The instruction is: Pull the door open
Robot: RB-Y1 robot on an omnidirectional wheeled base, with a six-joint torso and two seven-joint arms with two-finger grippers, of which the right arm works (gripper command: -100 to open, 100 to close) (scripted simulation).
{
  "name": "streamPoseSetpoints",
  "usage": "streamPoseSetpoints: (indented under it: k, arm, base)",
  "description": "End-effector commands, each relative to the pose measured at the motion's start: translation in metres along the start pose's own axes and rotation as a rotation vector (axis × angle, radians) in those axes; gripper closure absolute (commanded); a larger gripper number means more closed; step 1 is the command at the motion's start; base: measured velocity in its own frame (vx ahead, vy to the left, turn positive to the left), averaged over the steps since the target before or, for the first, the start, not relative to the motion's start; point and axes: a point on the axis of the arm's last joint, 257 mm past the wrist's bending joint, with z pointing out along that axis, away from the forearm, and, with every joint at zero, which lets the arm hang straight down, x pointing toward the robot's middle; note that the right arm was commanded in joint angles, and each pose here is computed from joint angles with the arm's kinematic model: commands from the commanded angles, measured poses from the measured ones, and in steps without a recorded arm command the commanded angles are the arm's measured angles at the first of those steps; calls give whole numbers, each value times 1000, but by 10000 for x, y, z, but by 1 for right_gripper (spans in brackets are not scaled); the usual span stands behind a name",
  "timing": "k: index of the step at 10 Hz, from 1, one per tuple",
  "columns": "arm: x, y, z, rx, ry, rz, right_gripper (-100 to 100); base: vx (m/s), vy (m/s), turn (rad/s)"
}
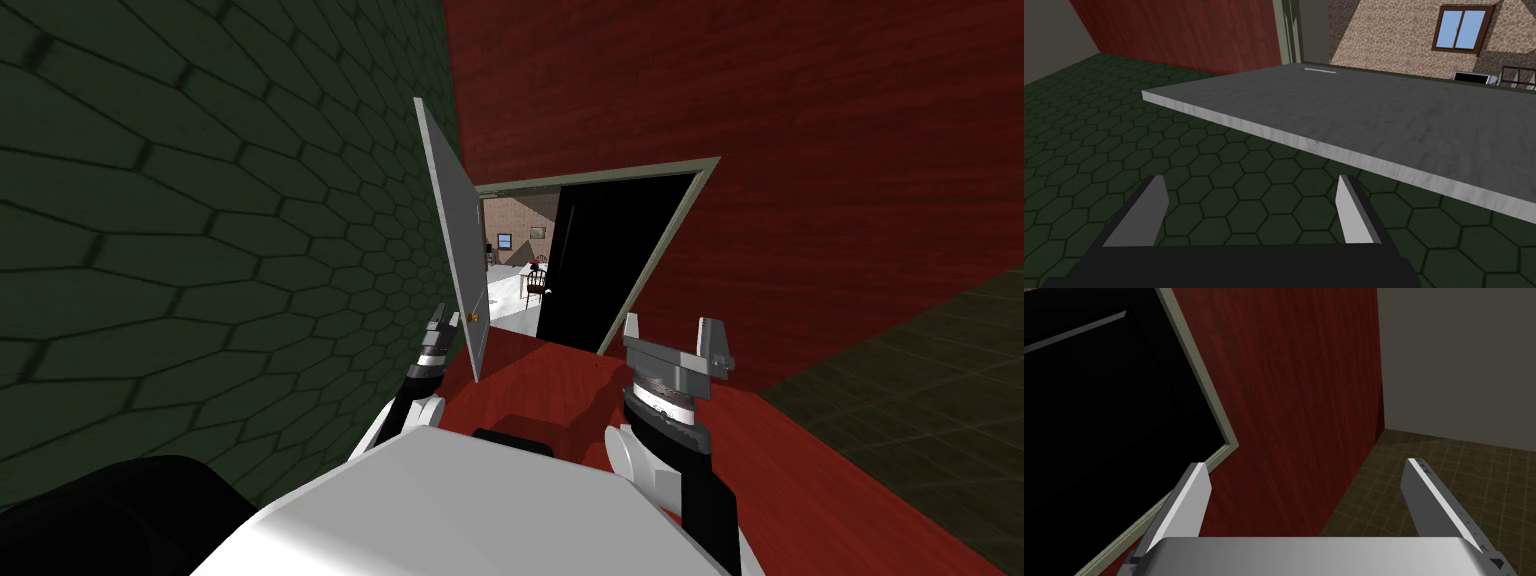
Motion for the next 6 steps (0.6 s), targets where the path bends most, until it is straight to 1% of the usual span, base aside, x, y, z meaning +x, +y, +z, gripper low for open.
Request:
streamPoseSetpoints:
  k: [1,4,6]
  arm:
    - [-5,-131,-37,21,-3,49,-100]
    - [-15,-394,-118,63,-12,145,-100]
    - [-18,-506,-156,81,-17,185,-100]
  base:
    - [115,-5,-2]
    - [185,-2,4]
    - [151,-18,2]
